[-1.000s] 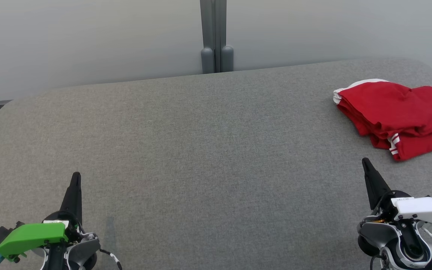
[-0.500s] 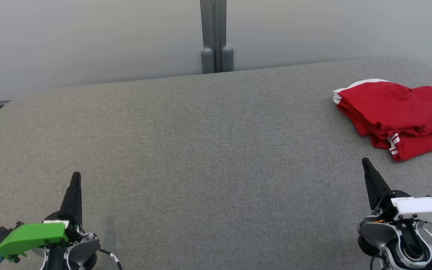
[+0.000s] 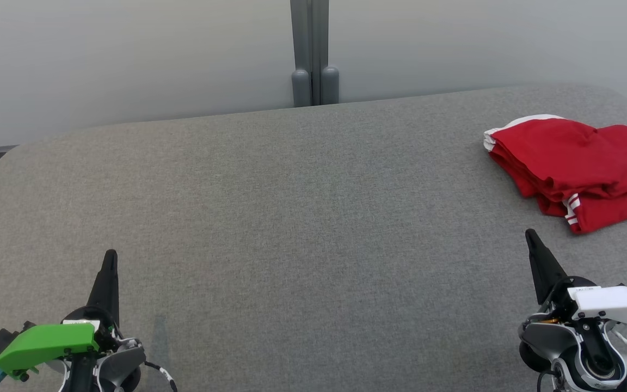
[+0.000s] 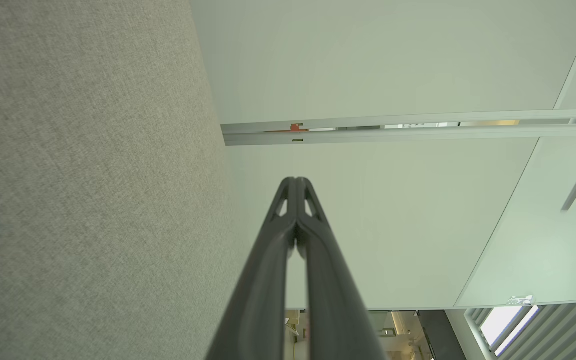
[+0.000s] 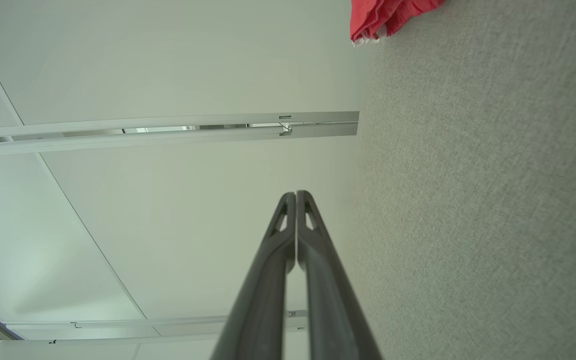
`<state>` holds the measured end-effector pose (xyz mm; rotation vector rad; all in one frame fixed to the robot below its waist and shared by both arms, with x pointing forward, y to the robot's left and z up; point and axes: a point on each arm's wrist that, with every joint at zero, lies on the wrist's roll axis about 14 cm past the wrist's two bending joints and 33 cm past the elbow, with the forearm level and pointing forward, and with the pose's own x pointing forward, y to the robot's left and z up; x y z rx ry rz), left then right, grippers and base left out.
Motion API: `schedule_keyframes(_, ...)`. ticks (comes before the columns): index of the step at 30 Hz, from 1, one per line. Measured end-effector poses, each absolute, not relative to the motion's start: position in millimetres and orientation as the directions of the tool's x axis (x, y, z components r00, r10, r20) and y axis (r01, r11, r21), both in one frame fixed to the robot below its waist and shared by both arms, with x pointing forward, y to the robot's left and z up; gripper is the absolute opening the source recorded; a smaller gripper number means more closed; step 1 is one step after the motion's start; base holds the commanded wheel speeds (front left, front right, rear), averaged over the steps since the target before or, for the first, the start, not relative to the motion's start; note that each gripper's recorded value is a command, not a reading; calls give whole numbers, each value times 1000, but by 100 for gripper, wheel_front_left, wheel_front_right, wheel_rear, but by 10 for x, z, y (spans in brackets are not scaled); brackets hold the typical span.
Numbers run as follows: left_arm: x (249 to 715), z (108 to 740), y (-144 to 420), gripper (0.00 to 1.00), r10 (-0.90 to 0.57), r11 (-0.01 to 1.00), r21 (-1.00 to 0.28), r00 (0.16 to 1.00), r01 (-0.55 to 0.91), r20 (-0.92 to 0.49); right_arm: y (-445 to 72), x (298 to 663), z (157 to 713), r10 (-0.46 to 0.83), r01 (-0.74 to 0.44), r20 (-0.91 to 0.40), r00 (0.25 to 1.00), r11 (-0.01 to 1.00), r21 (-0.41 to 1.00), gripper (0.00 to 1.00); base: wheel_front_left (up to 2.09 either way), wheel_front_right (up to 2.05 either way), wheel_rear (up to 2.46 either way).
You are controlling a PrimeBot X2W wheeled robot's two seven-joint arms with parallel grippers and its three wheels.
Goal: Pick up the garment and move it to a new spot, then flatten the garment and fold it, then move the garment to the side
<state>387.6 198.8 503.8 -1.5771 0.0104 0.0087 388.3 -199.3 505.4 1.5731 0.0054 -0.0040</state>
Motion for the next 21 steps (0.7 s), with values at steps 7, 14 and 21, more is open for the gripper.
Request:
schedule_keyframes(7, 3876, 5038, 1989, 0, -1, -6, -1000, 1000, -12, -12, -1993, 3883, 5054, 1, 6, -6, 1000, -2, 1000, 0, 0, 0, 0)
schedule_keyframes(14, 3876, 5038, 1989, 0, -1, -6, -1000, 1000, -12, -12, -1993, 3883, 5054, 1, 6, -6, 1000, -2, 1000, 0, 0, 0, 0)
schedule_keyframes(21, 3876, 5038, 1988, 0, -1, -6, -1000, 1000, -12, -12, -1993, 3882, 5054, 1, 6, -6, 1000, -2, 1000, 0, 0, 0, 0)
